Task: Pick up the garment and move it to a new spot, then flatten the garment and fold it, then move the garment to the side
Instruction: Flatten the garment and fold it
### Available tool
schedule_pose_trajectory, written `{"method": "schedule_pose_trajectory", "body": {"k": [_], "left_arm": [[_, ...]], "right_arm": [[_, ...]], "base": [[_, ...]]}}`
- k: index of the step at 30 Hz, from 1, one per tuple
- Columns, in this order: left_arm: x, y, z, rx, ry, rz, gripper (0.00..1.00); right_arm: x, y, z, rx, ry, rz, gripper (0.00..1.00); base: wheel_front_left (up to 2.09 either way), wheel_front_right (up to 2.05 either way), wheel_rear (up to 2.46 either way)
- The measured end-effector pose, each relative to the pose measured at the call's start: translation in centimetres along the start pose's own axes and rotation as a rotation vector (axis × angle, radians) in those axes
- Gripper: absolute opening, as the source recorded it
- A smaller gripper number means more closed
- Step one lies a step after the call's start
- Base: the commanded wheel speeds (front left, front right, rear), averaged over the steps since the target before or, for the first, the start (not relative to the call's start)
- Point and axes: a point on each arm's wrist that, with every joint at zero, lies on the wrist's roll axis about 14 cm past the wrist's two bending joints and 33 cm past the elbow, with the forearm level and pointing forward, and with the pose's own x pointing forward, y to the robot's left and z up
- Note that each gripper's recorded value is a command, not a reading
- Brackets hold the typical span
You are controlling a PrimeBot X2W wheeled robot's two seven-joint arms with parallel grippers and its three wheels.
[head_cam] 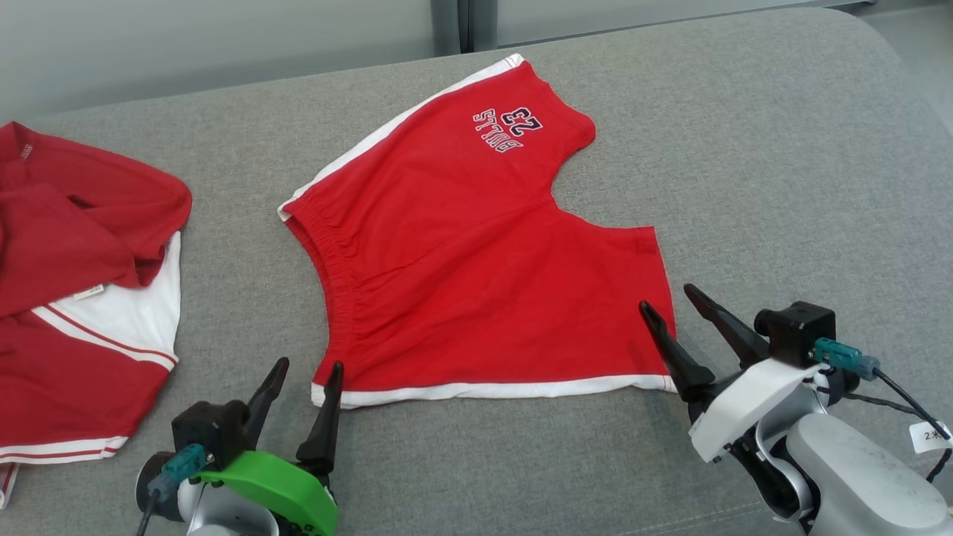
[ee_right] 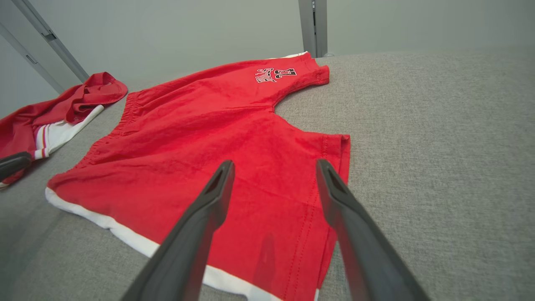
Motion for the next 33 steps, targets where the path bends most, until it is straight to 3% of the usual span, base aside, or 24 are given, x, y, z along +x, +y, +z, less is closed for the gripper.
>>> {"method": "schedule_pose_trajectory", "body": {"k": [6,12,17,25,33], "left_arm": [[-0.2,-0.6,0.5,0.071,-0.061,-0.027,1.00],[-0.8,-0.7,0.5,0.106,-0.079,-0.028,1.00],[-1.9,0.9,0.2,0.106,-0.077,0.039,1.00],[-3.8,4.0,0.5,0.112,-0.089,0.158,1.00],[-4.7,5.6,3.6,0.112,-0.187,0.224,1.00]], "right_arm": [[-0.9,-0.8,-0.9,-0.044,0.016,-0.052,1.00],[-1.4,-1.5,1.3,-0.085,-0.070,-0.114,1.00],[-2.1,-1.9,3.5,-0.111,-0.151,-0.158,1.00],[-4.8,-2.8,2.5,-0.125,-0.142,-0.220,1.00],[-6.2,-4.1,3.8,-0.148,-0.191,-0.278,1.00]], "base": [[0.00,0.00,0.00],[0.00,0.00,0.00],[0.00,0.00,0.00],[0.00,0.00,0.00],[0.00,0.00,0.00]]}}
